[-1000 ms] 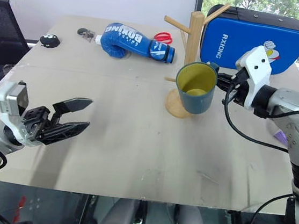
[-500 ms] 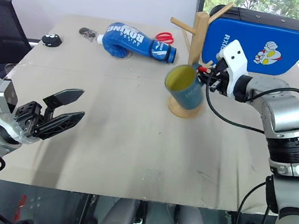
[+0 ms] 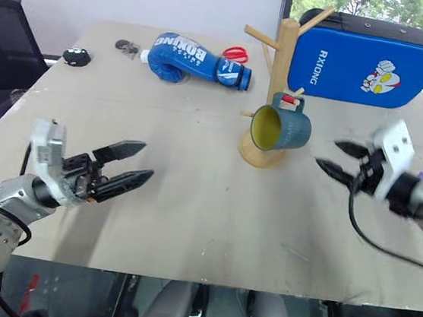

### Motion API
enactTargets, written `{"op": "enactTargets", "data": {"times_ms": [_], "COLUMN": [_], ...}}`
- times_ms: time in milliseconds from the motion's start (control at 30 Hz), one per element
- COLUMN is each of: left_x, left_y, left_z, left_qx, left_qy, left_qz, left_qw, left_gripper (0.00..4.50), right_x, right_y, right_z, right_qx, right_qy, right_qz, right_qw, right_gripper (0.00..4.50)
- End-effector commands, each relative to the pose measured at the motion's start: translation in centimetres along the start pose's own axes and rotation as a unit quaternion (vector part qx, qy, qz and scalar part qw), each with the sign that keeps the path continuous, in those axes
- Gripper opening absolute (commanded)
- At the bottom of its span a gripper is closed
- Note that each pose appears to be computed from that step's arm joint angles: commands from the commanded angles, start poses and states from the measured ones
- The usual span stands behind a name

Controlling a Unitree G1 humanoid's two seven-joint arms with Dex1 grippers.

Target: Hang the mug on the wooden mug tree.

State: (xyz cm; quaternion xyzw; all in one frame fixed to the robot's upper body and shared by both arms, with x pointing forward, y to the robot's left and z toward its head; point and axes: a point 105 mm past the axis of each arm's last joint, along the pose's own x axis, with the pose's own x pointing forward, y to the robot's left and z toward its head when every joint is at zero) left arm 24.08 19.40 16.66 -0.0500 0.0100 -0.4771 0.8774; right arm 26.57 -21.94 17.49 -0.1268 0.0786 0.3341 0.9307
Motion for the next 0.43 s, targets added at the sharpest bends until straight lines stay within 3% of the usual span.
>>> {"op": "enactTargets", "data": {"times_ms": [33, 200, 433], "left_x": [-0.5, -0.7, 0.1], "left_y": [0.0, 0.7, 0.6], "left_z": [-0.7, -1.7, -2.0], "left_qx": [0.011, 0.015, 0.010], "left_qy": [0.039, 0.077, 0.089], "left_qz": [0.006, 0.023, 0.005], "left_qw": [0.999, 0.997, 0.996], "left_gripper": [4.50, 4.50, 4.50], "right_x": [-2.5, -5.0, -5.5], "right_y": [0.5, 1.9, 2.8], "right_z": [0.0, -3.3, -4.1], "right_qx": [-0.024, 0.001, 0.011], "right_qy": [-0.010, 0.029, 0.033], "right_qz": [-0.045, -0.082, -0.088], "right_qw": [0.999, 0.996, 0.996], "right_gripper": [2.77, 2.77, 2.77]}}
